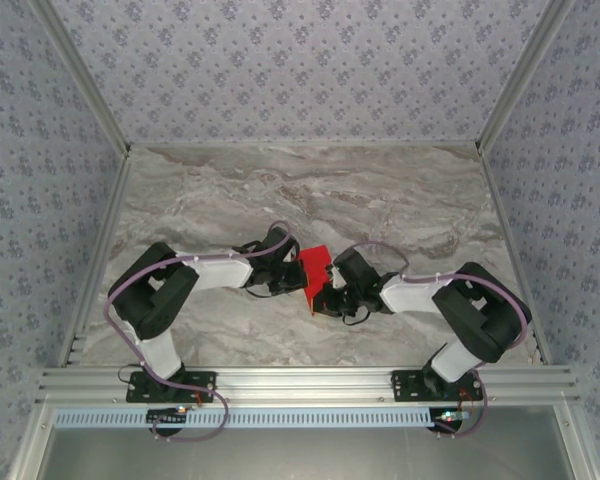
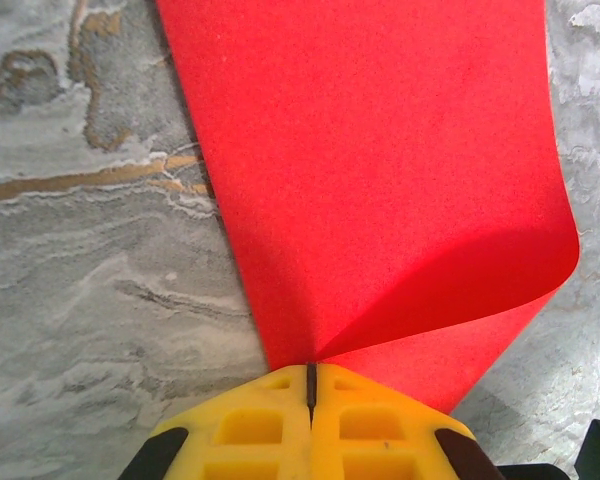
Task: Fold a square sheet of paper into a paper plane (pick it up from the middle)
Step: Third fold the triangle at the center of the table.
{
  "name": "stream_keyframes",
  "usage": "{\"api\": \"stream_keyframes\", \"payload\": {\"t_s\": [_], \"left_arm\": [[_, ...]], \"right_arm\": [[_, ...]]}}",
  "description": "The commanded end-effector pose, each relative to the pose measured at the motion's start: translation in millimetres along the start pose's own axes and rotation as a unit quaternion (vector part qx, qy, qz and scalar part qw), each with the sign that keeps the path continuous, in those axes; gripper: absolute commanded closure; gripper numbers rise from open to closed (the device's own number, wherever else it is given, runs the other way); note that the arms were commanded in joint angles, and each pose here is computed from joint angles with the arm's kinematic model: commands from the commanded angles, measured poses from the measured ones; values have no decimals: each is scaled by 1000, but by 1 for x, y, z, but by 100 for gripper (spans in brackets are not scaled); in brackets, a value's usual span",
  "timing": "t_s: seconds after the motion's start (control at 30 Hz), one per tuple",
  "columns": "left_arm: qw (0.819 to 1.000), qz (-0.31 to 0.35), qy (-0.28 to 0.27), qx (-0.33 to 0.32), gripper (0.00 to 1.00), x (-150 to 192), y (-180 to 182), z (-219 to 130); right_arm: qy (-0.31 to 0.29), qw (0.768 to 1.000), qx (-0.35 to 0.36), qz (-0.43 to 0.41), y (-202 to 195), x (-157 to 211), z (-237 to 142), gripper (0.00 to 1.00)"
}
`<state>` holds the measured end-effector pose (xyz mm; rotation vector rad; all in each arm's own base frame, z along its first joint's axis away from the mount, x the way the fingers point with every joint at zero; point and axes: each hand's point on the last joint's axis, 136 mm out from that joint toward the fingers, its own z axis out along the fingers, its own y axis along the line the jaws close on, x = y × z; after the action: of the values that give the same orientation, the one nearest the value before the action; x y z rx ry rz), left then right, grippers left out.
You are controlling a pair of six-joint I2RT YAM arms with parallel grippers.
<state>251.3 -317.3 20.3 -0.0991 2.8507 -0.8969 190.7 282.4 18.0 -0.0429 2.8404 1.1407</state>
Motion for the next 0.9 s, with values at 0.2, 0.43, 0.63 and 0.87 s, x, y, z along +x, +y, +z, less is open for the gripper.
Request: {"api": "stream_keyframes", "payload": {"t_s": [0.2, 0.43, 0.63, 0.87], "left_arm": [[998, -3, 12, -58, 100, 10, 28, 8], [998, 2, 17, -53, 100, 9, 24, 10], [999, 7, 18, -49, 100, 8, 21, 10], [998, 11, 19, -51, 100, 8, 20, 10]], "right_arm": [[-47, 999, -3, 4, 6, -33, -37, 94], [-67, 998, 17, -1, 2, -76, -44, 93], [-46, 999, 26, 4, -4, -79, -28, 93], [-39, 997, 58, 17, -21, -78, -21, 94]]}}
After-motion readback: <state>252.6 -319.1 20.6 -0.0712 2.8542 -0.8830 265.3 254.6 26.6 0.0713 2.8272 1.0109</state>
